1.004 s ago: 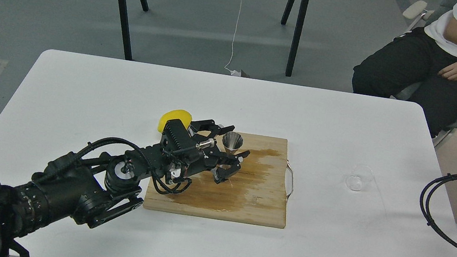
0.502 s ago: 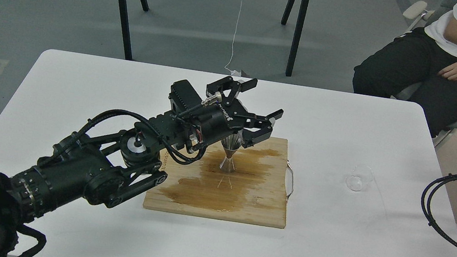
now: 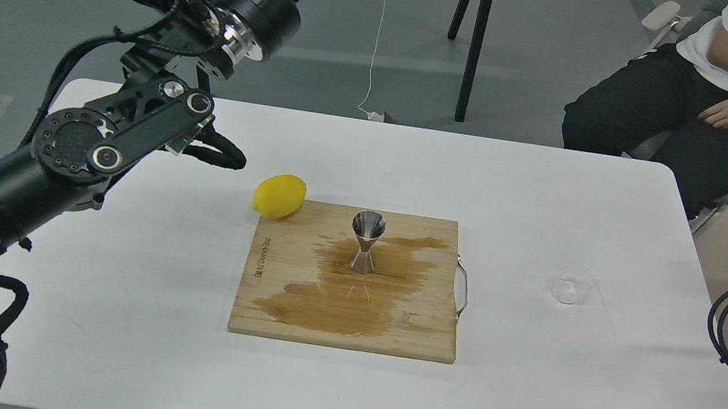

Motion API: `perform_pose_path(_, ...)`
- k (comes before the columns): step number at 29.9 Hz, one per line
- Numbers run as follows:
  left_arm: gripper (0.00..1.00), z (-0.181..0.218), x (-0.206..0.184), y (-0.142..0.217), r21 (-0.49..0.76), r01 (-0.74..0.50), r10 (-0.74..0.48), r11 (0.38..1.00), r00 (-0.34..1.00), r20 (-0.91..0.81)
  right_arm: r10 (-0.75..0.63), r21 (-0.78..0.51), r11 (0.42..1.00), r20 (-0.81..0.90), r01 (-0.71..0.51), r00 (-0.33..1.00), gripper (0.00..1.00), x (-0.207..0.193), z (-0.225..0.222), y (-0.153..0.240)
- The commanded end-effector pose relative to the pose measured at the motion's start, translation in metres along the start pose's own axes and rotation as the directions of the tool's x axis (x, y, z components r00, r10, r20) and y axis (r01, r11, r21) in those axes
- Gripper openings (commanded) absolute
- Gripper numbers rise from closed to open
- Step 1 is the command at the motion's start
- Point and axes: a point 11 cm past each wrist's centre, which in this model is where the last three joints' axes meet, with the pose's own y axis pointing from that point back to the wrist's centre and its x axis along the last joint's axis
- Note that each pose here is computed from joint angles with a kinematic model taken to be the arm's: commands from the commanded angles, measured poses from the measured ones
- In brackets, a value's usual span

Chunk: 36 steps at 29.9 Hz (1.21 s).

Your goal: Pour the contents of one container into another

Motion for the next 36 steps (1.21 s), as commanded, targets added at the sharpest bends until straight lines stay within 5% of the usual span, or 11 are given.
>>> perform_pose_path(1,0.99,-0.006,0.042,0.013,-0.013,-0.182,0.172,0.983,0.947,-0.272,0.021,-0.02,1.0,0.023,-0.02,1.0,1.0,0.015,0.011,0.014)
perform_pose_path(7,1.0,-0.052,0.078,0.051,0.119,-0.322,0.313,0.939,0.663,-0.68,-0.016,-0.088,0.996,0.105,0.026,0.994,1.0,0.017,0.029,0.038)
perform_pose_path(15,1.0,-0.097,0.089,0.099,0.227,-0.418,0.408,0.88,0.418,-0.812,-0.086,-0.188,0.974,0.224,0.13,0.971,1.0,0.002,0.064,0.085)
perform_pose_path(27,1.0,-0.104,0.09,0.108,0.239,-0.423,0.42,0.874,0.408,-0.811,0.062,-0.265,0.963,0.41,0.053,0.91,1.0,0.03,0.1,0.173)
perform_pose_path(36,1.0,-0.103,0.097,0.11,0.239,-0.434,0.429,0.869,0.417,-0.801,0.296,-0.432,0.897,0.427,-0.095,0.854,1.0,0.033,0.174,0.192)
